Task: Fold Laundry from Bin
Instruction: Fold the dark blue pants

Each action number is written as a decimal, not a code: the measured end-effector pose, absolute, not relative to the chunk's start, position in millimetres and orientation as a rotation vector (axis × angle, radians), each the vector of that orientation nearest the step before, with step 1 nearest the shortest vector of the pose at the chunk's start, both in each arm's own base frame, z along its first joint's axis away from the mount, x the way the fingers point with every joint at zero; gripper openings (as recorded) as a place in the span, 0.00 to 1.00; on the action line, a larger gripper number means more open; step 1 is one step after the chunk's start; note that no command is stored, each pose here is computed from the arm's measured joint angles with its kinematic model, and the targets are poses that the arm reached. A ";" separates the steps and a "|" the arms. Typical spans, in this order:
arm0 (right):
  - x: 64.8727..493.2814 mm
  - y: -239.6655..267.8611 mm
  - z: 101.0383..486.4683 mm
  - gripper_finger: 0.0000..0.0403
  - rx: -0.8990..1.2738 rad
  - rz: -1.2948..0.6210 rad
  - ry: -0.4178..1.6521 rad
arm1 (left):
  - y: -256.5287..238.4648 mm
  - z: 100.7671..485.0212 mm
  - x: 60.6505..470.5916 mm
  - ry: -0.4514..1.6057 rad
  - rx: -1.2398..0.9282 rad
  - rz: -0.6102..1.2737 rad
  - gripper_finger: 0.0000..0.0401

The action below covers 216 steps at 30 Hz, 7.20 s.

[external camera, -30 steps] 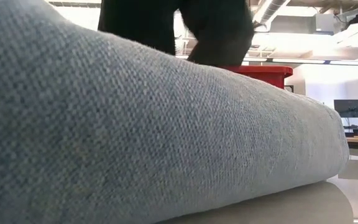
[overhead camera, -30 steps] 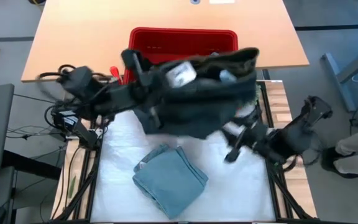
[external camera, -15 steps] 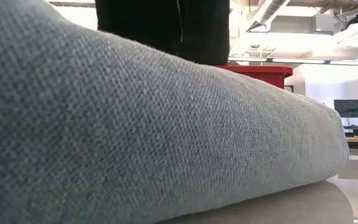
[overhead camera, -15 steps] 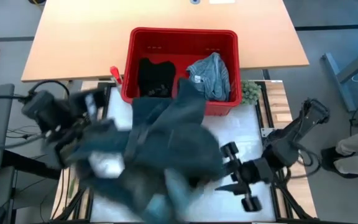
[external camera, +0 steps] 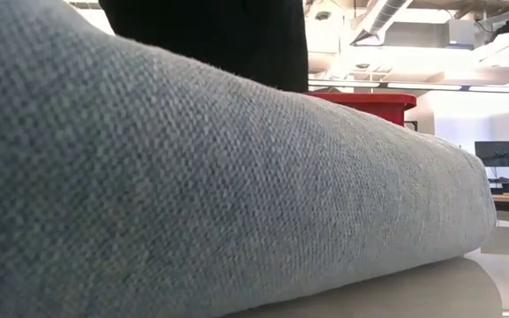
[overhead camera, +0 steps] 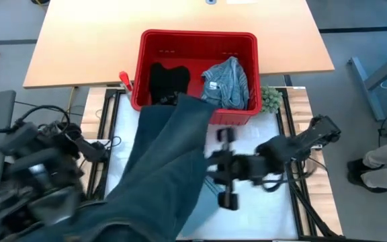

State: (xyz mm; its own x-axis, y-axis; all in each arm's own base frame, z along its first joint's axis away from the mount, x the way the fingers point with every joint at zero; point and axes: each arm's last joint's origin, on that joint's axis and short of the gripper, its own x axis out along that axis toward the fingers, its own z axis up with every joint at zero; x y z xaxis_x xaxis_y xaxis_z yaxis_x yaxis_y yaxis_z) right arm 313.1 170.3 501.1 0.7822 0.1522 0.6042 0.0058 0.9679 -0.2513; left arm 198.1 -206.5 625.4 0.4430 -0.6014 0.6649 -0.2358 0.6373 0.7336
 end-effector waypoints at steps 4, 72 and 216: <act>288.6 178.6 543.1 0.16 -0.320 0.112 -0.719 | -215.3 628.3 183.7 -1.210 1.018 -0.165 0.02; 345.3 254.0 501.1 0.05 -0.603 -0.704 -0.215 | -218.9 658.3 43.5 -1.403 0.363 -0.505 0.02; 356.4 -64.4 501.2 0.10 0.131 -0.063 0.325 | -21.5 677.0 145.9 -0.808 0.372 0.828 0.02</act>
State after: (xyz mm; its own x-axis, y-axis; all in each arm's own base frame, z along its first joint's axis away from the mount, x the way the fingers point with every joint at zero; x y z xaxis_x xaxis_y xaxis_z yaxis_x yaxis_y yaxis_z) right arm 356.4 -64.4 501.2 0.9458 -0.0409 -0.3222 0.0829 0.9896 0.1178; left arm 145.9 -21.5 677.0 0.4096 0.5060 0.7591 -0.7713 0.6364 -0.0080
